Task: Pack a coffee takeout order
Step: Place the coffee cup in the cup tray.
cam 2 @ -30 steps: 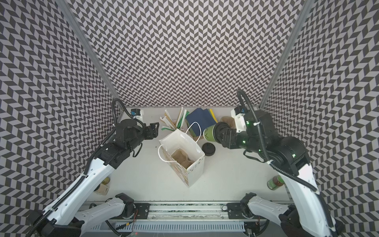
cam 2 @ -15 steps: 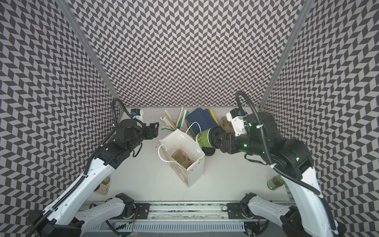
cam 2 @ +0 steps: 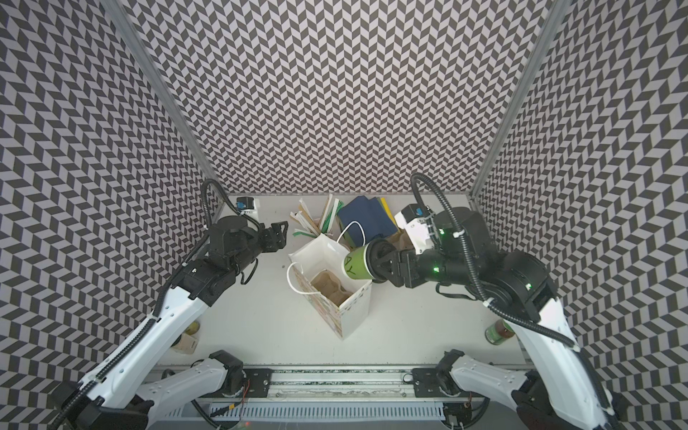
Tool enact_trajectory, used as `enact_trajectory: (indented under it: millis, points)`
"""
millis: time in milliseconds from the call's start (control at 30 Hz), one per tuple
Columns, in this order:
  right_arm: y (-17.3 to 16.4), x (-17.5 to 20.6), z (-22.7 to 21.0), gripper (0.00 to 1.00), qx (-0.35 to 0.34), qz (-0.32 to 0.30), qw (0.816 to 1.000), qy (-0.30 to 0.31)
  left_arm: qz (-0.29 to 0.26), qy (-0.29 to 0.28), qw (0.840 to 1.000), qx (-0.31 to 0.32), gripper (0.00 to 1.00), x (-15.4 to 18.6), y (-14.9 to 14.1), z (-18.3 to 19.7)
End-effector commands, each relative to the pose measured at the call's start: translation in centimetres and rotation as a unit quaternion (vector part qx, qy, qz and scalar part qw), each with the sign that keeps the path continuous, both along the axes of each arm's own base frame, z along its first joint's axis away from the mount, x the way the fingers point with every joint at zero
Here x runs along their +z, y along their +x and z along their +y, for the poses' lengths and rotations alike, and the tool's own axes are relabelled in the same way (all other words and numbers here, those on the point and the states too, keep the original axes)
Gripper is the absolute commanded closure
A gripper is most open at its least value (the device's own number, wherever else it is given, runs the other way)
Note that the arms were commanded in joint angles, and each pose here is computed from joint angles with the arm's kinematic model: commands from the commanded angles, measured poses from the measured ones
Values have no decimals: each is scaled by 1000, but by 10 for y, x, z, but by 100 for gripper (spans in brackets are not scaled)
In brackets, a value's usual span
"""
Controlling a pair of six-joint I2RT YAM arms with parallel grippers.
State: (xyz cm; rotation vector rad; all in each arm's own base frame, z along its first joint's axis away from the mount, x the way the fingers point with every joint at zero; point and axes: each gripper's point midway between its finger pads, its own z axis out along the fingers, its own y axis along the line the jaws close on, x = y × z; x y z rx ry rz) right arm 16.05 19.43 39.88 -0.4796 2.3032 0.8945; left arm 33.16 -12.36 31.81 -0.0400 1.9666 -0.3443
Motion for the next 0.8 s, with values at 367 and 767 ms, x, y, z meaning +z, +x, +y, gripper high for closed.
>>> enact_trajectory:
  millis: [367, 767]
  points:
    - [17, -27, 47, 100, -17, 1, 995, -95, -21, -18, 1000, 15, 24, 10, -2, 10]
    - [34, -57, 74, 100, -15, 8, 988, -155, -28, -21, 999, 25, 24, 13, -4, 15]
